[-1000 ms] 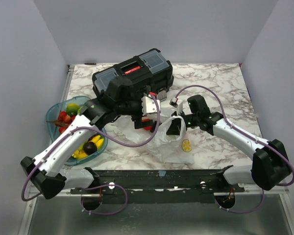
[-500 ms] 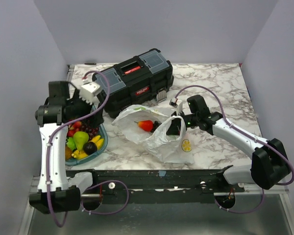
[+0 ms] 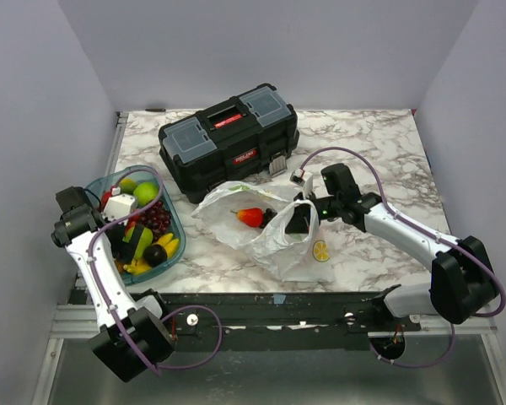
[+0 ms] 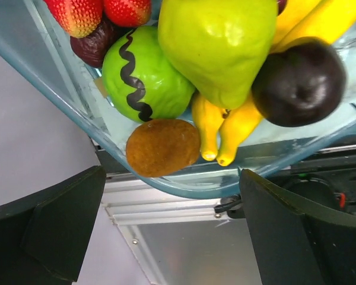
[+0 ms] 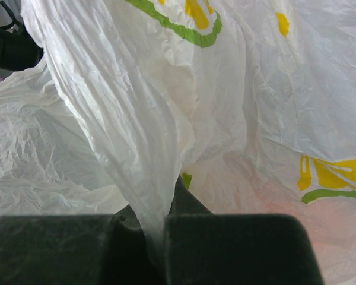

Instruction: Place the fake fruits into the plastic bag and tie a complex knot

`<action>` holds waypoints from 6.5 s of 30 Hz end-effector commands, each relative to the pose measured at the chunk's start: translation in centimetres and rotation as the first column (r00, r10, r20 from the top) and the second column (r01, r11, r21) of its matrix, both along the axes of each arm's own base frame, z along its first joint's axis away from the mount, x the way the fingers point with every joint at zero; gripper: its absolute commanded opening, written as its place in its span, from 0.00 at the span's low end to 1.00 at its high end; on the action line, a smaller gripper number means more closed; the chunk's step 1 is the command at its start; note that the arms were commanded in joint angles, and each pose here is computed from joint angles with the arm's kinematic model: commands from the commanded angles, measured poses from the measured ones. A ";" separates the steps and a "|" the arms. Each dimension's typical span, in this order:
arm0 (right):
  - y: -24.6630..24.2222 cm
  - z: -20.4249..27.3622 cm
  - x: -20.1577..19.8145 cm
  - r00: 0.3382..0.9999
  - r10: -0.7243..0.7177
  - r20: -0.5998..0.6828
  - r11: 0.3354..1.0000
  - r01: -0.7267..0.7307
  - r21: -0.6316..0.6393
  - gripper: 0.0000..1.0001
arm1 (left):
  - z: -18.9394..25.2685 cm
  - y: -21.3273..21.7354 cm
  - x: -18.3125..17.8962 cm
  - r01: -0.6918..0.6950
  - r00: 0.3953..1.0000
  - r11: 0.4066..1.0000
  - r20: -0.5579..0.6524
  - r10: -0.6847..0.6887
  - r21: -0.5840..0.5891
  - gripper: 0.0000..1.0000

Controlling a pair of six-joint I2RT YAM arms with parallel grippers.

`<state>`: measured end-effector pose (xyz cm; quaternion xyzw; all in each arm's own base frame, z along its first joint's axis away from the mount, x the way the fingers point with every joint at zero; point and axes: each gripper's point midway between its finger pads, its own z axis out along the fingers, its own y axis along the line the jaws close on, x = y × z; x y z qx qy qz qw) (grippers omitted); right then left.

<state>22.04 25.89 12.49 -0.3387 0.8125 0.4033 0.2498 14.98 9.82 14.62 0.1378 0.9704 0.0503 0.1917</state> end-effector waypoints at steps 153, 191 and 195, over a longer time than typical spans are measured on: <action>1.4 2.6 2.8 0.999 0.036 -0.018 0.999 -0.036 0.027 0.01 | 15.9 -44.7 10.1 0.956 0.194 0.280 0.538 -0.820 0.082 0.49; -1.1 12.1 10.1 0.928 -0.182 0.326 0.983 0.180 0.038 0.83 | 22.4 -42.9 9.6 0.837 0.449 0.524 0.744 -0.495 -0.157 0.00; -4.3 15.2 11.8 0.868 -0.276 0.413 0.958 0.280 0.052 0.93 | 22.0 -42.9 10.3 0.802 0.501 0.565 0.732 -0.462 -0.192 0.00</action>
